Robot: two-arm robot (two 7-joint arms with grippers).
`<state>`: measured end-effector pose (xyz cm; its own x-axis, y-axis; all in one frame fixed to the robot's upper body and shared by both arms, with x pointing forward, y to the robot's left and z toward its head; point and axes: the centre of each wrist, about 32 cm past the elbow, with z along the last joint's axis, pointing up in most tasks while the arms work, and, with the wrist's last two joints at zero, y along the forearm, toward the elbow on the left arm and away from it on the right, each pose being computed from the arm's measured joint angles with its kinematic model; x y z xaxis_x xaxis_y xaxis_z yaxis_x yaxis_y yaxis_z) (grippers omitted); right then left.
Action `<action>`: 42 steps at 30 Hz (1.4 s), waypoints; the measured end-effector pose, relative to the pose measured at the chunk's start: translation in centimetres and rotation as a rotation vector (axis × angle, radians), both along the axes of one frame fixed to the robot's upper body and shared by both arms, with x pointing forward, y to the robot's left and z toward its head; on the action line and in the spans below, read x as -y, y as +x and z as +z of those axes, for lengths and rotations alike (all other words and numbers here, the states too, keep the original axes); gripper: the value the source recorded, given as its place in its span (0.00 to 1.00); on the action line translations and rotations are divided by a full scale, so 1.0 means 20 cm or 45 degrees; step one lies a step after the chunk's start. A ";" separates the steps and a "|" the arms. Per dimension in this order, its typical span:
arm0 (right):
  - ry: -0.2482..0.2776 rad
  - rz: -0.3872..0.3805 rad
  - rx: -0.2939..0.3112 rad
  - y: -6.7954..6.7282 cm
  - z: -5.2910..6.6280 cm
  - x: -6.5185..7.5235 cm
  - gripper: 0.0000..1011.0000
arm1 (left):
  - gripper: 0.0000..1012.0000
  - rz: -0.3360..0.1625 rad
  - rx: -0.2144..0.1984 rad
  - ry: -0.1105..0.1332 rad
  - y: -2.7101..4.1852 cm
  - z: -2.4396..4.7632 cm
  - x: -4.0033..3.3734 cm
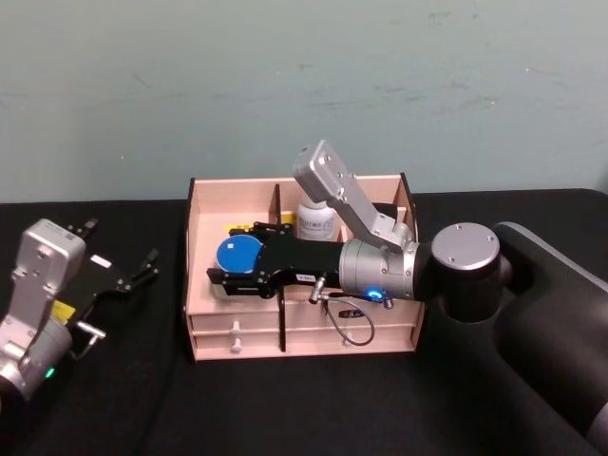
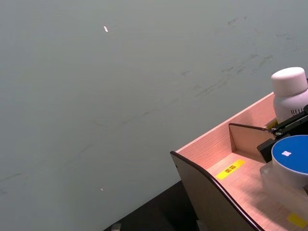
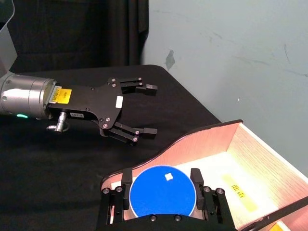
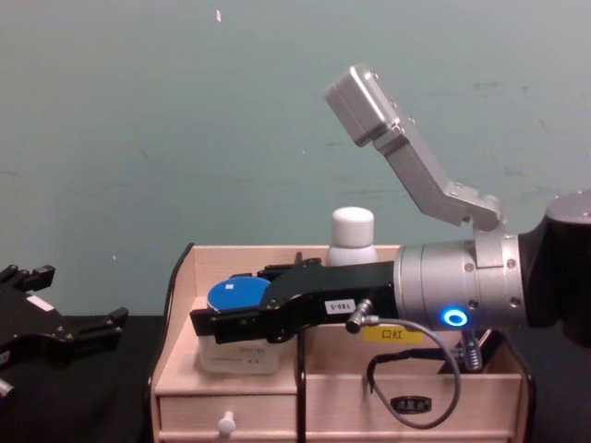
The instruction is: Pick up the facial cleanser and watermelon frost from the table and place them into the tiered storage box.
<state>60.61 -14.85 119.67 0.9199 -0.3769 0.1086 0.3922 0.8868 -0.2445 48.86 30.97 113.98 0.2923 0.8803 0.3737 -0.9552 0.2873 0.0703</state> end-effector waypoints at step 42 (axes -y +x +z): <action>0.333 -0.465 0.361 -0.46 0.26 0.57 0.99 | 1.00 0.000 0.000 0.000 0.000 0.000 0.000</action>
<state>51.49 -26.31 124.93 0.6719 -0.7150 0.1931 0.7054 0.6973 0.1271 48.86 30.97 113.98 0.2922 0.8803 0.3738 -0.9553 0.2873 0.0703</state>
